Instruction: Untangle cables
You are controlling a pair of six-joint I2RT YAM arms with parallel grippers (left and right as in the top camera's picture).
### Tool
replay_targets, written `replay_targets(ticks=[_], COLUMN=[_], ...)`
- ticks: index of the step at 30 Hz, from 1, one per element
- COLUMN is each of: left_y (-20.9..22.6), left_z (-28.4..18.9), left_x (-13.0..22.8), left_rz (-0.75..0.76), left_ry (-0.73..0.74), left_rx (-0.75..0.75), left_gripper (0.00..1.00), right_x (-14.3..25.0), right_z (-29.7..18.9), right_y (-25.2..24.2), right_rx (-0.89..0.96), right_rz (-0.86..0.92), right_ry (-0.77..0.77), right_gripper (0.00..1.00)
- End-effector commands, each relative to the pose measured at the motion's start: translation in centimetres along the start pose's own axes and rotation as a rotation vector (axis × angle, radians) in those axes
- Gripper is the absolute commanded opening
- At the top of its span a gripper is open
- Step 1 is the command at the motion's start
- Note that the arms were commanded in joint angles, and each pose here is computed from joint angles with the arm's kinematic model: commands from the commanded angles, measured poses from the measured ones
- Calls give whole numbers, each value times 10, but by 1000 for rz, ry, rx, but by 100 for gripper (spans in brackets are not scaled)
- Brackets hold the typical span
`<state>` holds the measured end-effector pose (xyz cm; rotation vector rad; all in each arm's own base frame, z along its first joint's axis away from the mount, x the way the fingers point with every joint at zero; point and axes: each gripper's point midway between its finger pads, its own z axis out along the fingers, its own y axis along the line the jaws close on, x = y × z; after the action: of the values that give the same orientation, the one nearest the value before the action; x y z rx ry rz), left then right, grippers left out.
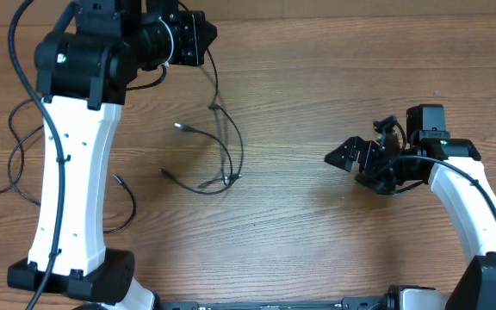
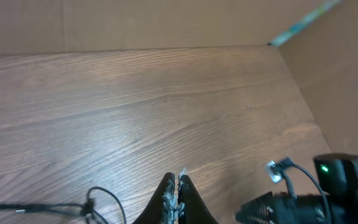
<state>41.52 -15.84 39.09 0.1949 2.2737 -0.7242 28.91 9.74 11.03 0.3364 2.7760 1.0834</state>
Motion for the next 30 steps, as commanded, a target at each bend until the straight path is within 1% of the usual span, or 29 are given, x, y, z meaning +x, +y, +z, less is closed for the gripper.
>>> replay_targets(ticks=[1, 9, 13, 20, 24, 29, 30], left_y=[-2, -60, -73, -93, -100, -102, -102], left_z=[1, 1, 3, 5, 6, 7, 7], left_x=[-6, -9, -8, -4, -2, 0, 0], left_rz=[-51, 38, 61, 94, 104, 106, 106], left_ry=[-23, -29, -29, -29, -24, -20, -20], left_rx=[-1, 246, 275, 314, 327, 331, 331], left_gripper=[4, 4, 4, 4, 4, 4, 4], right_x=[13, 39, 51, 58, 53, 46, 44], right_z=[-5, 22, 35, 64, 74, 82, 83], right_y=[60, 106, 127, 148, 159, 171, 172], right_rx=[-293, -356, -375, -289, -242, -203, -188], right_rz=[-185, -410, -517, -657, -663, -630, -622], right_ry=[47, 114, 124, 66, -3, -84, -100], right_gripper=[100, 99, 96, 97, 97, 96, 94])
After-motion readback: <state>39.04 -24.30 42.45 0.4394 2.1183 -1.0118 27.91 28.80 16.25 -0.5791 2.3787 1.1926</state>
